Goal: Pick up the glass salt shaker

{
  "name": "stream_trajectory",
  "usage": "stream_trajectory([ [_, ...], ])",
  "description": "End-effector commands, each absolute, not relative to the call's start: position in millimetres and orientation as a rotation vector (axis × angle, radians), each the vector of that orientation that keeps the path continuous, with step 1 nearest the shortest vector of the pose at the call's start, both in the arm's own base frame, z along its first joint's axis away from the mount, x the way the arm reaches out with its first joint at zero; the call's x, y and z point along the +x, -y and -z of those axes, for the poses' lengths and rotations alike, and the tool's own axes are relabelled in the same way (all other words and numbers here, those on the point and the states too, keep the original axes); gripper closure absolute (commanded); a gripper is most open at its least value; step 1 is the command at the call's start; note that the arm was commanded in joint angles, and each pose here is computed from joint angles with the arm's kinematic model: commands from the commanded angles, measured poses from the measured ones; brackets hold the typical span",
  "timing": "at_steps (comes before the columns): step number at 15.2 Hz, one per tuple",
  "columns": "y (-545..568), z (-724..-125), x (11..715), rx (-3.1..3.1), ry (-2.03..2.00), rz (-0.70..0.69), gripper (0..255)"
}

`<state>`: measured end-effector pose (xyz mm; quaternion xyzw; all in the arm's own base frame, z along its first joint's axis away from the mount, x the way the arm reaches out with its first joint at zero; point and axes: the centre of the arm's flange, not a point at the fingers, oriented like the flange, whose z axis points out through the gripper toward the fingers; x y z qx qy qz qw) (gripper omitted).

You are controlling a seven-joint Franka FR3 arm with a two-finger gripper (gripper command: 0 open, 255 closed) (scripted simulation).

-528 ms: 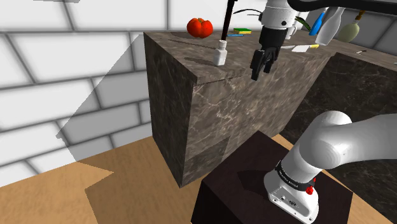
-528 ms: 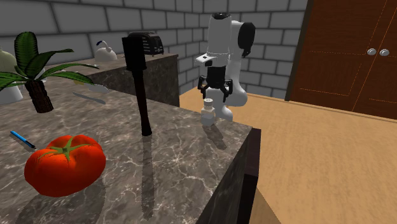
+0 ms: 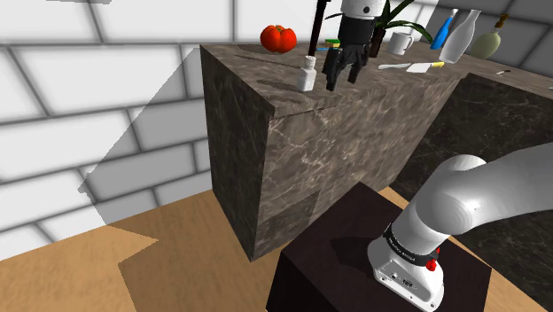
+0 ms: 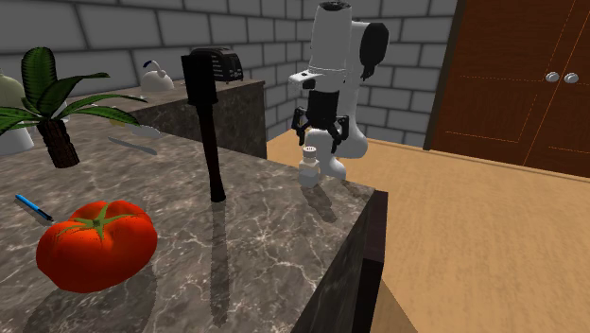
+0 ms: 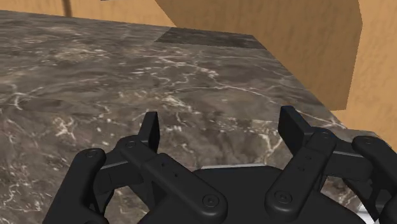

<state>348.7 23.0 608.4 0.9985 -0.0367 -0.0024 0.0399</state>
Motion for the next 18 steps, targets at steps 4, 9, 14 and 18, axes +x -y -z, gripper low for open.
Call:
stream_trajectory([
  [4, -36.4, -635.4, 401.0, 3.030, 0.229, -0.069, 0],
  [9, -43.1, -649.3, 434.5, 3.006, 0.303, -0.118, 0],
  [14, -43.1, -622.9, 434.5, 3.006, 0.303, -0.118, 0],
  [18, -43.3, -614.2, 434.3, 3.007, 0.303, -0.118, 255],
])
